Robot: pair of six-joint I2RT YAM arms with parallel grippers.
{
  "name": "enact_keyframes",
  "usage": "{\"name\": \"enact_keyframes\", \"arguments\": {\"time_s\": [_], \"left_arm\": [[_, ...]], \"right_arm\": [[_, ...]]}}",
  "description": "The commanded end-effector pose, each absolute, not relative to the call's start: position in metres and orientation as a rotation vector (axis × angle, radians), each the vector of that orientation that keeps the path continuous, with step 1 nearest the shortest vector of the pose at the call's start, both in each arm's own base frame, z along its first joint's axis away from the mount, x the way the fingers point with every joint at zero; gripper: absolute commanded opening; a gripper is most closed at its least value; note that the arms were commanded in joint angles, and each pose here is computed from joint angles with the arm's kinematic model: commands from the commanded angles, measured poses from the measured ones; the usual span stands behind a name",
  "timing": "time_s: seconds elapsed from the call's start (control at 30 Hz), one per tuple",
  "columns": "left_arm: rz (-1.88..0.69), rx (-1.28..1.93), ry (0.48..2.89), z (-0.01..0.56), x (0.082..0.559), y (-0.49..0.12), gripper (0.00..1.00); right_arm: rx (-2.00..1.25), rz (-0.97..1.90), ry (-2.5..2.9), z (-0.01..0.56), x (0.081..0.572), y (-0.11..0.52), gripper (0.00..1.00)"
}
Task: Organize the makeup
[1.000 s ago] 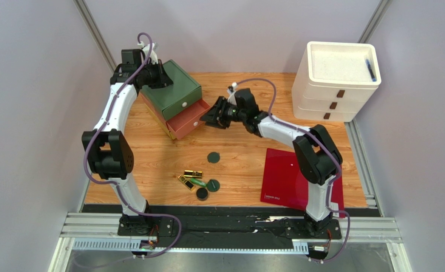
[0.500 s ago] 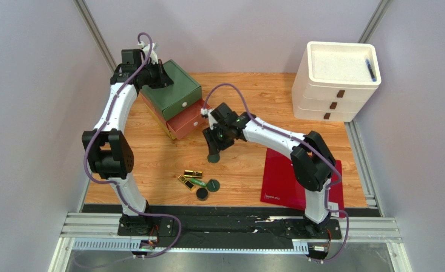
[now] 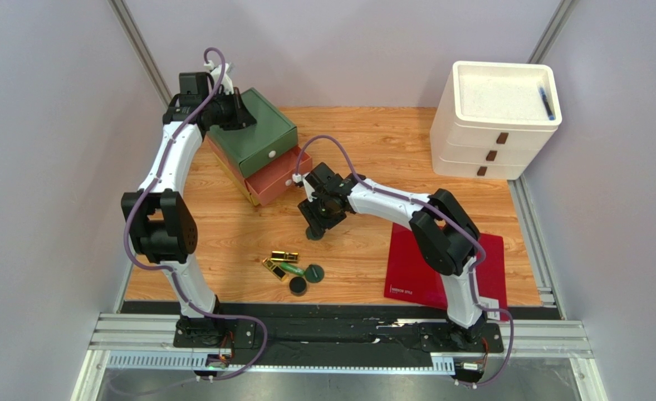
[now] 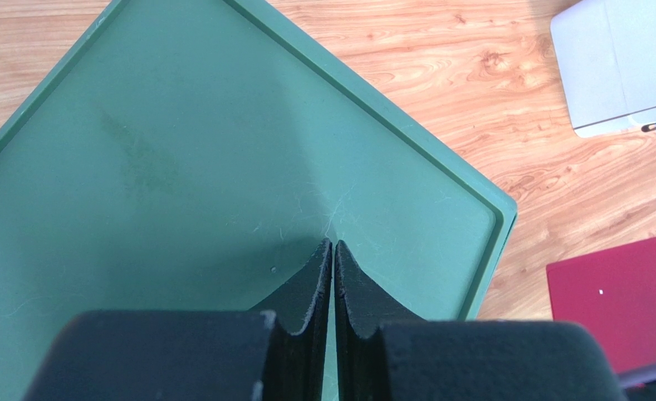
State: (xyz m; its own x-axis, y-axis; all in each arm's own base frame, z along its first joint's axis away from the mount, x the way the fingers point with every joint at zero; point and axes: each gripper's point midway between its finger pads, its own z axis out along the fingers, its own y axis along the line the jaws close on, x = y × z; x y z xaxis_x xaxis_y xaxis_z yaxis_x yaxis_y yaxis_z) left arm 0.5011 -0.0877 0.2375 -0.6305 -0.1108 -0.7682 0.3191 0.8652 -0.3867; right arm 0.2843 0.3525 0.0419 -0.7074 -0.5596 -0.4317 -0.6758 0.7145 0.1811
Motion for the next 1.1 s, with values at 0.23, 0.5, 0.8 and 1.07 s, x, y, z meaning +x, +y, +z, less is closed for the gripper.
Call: {"name": "enact_keyframes", "arguments": {"time_s": [0.23, 0.5, 0.8, 1.07], "left_arm": [[-0.612, 0.099, 2.448, 0.16, 0.471, -0.081, 0.09], [-0.603, 0.101, 2.453, 0.16, 0.47, -0.079, 0.09], [-0.601, 0.105, 2.45, 0.161, 0.47, -0.079, 0.09], [-0.611, 0.101, 2.453, 0.16, 0.469, -0.08, 0.09]], "right_arm": [[-0.935, 0.536, 2.515, 0.036, 0.304, 0.382, 0.53], [-0.97, 0.51, 2.546, 0.029, 0.292, 0.367, 0.15], [-0.989, 0.397, 2.592, 0.024, 0.278, 0.336, 0.04], [-0.889, 0.269, 2.62, 0.037, 0.283, 0.306, 0.0]]}}
